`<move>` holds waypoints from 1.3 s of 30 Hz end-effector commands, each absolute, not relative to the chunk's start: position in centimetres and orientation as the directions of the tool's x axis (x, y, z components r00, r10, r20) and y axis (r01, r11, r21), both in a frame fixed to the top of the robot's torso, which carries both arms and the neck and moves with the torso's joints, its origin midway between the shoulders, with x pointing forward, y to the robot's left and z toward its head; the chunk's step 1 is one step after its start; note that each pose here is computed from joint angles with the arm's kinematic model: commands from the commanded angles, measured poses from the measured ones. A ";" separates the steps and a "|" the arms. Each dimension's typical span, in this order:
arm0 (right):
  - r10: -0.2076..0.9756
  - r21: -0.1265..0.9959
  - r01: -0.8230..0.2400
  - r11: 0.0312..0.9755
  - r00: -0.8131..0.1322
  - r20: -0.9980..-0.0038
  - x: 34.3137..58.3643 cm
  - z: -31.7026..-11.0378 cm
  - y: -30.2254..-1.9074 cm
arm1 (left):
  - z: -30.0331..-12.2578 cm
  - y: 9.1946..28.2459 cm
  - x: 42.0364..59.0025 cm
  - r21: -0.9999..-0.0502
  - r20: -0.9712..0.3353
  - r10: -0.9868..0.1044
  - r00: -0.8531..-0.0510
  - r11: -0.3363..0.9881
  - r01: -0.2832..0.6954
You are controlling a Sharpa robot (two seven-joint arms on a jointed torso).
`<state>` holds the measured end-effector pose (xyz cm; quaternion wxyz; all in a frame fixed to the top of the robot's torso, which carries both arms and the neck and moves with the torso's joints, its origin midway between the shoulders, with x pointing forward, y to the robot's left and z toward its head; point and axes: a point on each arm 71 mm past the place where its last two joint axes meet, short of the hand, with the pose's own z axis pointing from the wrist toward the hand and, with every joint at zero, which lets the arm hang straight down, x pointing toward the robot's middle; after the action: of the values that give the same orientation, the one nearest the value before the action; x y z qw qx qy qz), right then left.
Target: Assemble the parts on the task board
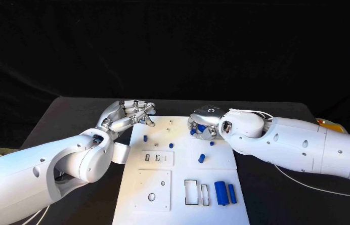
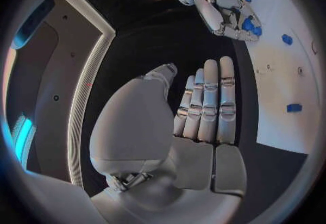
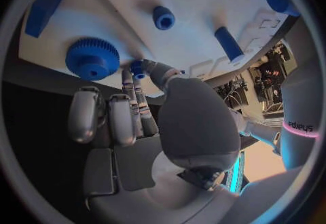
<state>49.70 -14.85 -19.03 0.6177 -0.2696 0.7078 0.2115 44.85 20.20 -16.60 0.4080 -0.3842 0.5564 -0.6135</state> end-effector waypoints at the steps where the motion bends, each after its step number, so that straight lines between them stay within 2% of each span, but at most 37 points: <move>1: -0.133 -0.035 -0.652 0.758 -0.101 -0.986 49.6 -19.2 -14.8 | -16.4 20.0 44.8 -0.996 0.025 -0.920 -0.391 -0.058 0.074; 8: -0.100 -0.009 -0.662 0.749 -0.099 -0.990 49.5 -19.2 -14.6 | -16.5 20.0 44.8 -0.996 0.025 -0.920 -0.391 -0.058 0.073; 23: 0.023 0.021 -0.618 0.786 -0.004 -1.000 49.4 -17.8 -14.7 | -16.5 20.1 44.9 -0.996 0.024 -0.922 -0.387 -0.055 0.069; 39: 0.114 0.060 -0.568 0.821 0.061 -0.992 51.5 -16.6 -11.9 | -16.5 20.1 45.0 -0.996 0.033 -0.922 -0.385 -0.060 0.059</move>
<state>51.30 -11.74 -16.85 0.6930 -0.1971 0.6493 0.2435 45.03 20.37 -16.69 0.4072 -0.3876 0.5589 -0.6096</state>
